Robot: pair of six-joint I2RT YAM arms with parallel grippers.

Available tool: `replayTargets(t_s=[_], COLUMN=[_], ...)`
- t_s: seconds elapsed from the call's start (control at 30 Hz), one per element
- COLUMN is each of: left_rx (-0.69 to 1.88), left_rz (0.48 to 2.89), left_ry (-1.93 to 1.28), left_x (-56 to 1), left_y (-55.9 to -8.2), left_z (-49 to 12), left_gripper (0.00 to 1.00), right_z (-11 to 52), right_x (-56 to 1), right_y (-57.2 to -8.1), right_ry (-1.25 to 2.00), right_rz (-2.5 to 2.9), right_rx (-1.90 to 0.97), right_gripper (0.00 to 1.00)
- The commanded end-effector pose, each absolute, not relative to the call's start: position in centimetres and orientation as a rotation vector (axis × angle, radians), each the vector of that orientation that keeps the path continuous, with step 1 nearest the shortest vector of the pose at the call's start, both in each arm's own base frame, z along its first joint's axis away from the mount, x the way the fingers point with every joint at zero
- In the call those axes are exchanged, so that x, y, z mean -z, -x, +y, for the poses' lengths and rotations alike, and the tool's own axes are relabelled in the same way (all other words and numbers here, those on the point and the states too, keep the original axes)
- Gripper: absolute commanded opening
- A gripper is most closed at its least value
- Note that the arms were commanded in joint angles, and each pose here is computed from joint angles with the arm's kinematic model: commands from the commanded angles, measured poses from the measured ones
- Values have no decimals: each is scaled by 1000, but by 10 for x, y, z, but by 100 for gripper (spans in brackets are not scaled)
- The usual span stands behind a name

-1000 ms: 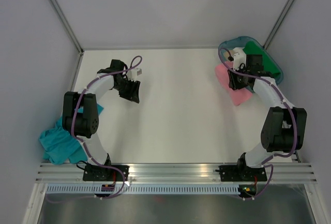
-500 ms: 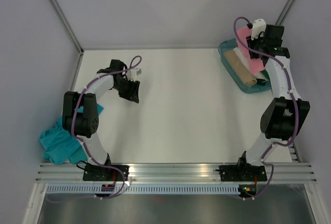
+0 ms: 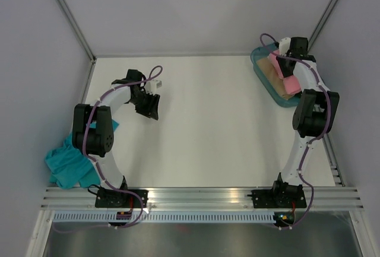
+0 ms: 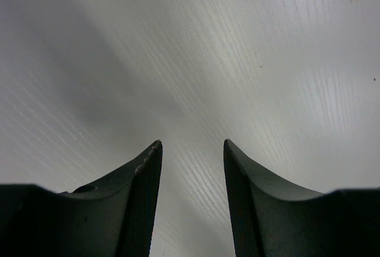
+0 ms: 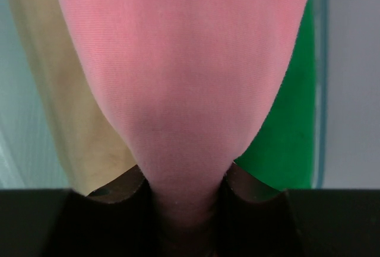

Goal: Roll the t-shirts
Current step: Place the rolled tshirt into the container

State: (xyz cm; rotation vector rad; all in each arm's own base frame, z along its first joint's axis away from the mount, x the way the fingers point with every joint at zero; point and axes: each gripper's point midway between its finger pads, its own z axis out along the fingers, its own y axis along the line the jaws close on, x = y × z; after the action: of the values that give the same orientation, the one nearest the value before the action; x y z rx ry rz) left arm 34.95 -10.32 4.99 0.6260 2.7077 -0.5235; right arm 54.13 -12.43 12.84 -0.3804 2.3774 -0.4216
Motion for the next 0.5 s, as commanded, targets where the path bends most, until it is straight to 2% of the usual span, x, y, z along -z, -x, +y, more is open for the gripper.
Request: replayTargets(t_s=[0.0, 0.3, 0.47], left_rx=[479, 476, 486], left_rz=[2705, 2718, 2729], left_ry=[-656, -653, -638], left_x=[-49, -45, -41], left_y=[-357, -355, -356], left_z=[-95, -89, -88], left_gripper=[51, 51, 51], right_z=[-93, -56, -52], right_x=[-136, -117, -97], right_y=[-552, -561, -556], right_ry=[451, 440, 477], right_rz=[2331, 2358, 2398], right_rx=[409, 269, 275], right_gripper=[0, 1, 10])
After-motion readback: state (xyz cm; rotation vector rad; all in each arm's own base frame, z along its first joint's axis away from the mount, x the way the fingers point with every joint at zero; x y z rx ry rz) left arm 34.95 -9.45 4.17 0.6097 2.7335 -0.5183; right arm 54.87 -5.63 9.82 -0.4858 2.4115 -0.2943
